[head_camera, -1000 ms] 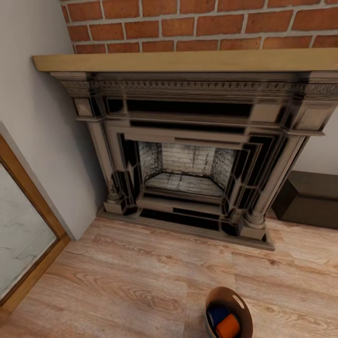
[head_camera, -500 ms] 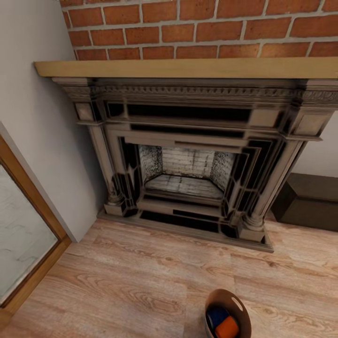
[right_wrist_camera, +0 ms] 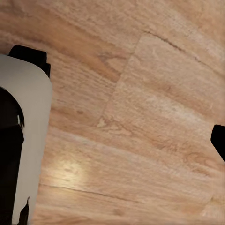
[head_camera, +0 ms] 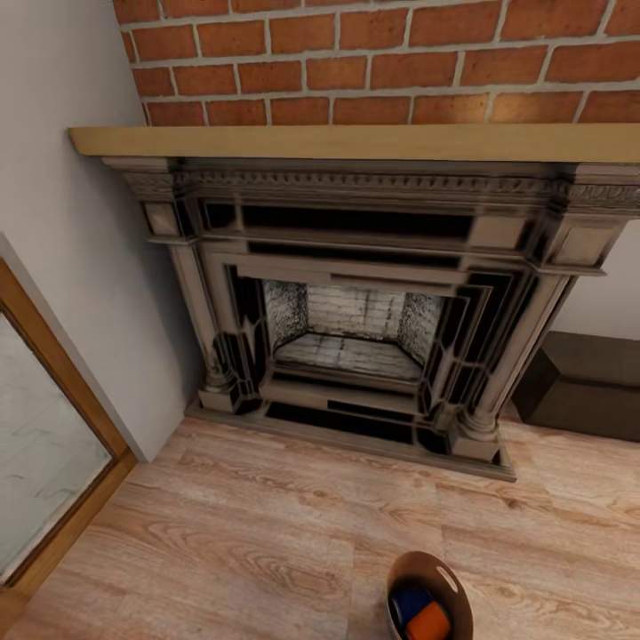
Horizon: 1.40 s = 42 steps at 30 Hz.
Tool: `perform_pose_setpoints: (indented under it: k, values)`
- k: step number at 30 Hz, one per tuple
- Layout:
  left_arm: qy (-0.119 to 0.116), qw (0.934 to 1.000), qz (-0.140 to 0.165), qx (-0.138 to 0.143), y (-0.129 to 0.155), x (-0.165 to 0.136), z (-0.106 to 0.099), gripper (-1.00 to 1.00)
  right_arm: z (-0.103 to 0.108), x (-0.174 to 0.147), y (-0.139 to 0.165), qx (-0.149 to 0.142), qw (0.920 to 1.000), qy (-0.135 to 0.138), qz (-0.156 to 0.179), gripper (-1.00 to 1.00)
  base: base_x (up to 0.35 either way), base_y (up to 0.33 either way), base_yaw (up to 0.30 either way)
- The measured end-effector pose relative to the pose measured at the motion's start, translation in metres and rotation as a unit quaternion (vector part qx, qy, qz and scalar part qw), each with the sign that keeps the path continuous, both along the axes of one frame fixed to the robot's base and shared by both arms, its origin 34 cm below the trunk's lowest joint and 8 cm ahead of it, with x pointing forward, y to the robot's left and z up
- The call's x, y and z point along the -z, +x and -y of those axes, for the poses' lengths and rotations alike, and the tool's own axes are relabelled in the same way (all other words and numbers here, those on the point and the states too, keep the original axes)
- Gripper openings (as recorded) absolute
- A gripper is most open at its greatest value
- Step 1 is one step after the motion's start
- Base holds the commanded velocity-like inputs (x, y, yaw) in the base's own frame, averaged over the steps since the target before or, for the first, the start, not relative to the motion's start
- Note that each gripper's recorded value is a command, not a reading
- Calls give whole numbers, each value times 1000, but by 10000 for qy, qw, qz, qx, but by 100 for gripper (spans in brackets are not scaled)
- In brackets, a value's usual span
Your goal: Put the three can of soda from the living room inside the tash can in the kitchen.
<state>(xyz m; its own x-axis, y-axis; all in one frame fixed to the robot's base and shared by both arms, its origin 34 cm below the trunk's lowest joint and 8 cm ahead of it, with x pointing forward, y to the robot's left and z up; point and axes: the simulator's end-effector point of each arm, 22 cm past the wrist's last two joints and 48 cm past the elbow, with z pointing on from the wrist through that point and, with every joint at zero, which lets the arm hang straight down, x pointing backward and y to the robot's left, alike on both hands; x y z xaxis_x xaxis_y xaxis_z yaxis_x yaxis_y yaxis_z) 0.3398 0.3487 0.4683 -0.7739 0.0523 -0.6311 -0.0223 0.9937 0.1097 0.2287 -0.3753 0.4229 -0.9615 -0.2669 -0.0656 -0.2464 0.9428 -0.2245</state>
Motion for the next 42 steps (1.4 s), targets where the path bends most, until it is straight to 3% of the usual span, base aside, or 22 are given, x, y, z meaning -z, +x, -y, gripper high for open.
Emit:
perform_pose_setpoints:
  k: [8, 21, 31, 42]
  values:
    - [96, 9977, -667, -61, -75, -2, -9, 100, -14, -14, -19, 12, 9998, 194, 97, 100, 0, 0, 0]
    - [79, 9912, -1319, -67, -168, -25, -10, 100, -19, -39, -56, 17, 9996, 274, 11, 100, 0, 0, 0]
    - [87, 9870, -1602, -102, -211, -46, -11, 100, -36, -57, -88, 26, 9991, 404, -95, 100, 0, 0, 0]
    - [93, 9838, -1785, -110, -239, -68, -11, 100, -49, -78, -125, 59, 9983, 490, -322, 100, 0, 0, 0]
